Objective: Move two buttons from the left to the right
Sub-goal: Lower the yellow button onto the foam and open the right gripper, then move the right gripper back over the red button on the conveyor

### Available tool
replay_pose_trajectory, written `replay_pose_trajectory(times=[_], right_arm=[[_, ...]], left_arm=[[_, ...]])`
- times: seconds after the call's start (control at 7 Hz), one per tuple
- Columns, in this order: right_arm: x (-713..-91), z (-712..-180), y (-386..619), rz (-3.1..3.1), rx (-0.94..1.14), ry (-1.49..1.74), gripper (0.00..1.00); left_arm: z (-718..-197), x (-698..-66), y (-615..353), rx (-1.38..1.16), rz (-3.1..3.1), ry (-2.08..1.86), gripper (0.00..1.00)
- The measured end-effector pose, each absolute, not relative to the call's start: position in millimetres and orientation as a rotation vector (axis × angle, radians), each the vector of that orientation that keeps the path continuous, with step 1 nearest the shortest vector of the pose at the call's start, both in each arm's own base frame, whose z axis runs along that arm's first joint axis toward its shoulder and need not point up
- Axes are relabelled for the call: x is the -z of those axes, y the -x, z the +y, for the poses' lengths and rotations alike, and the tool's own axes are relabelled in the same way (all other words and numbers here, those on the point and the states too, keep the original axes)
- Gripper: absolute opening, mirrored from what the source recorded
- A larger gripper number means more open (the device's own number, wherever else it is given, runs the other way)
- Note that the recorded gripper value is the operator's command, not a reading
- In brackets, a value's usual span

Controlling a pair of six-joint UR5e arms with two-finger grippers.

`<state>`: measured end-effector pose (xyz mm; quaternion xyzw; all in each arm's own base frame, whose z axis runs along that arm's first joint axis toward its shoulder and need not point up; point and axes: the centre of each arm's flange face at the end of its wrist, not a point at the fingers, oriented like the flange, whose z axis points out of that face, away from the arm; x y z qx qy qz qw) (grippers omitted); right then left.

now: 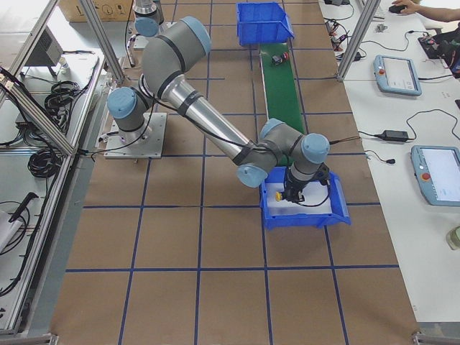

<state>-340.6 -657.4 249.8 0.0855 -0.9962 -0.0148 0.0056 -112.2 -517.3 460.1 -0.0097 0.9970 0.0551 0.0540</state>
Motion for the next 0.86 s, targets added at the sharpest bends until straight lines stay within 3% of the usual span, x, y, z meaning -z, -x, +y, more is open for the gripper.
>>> replay_pose_trajectory(times=[0.14, 0.29, 0.86], right_arm=[[-244.0, -658.2, 341.9, -3.124, 0.052, -0.267, 0.47], [-240.7, -658.3, 342.3, -3.127, 0.056, -0.267, 0.73], [-240.8, -659.9, 344.3, -3.127, 0.054, -0.265, 0.76]], left_arm=[[-517.4, -460.2, 112.3, -0.166, 3.031, 0.020, 1.00], [-517.4, -460.4, 112.1, -0.165, 3.032, 0.018, 1.00], [-517.4, -459.9, 111.2, -0.168, 3.031, 0.019, 1.00]])
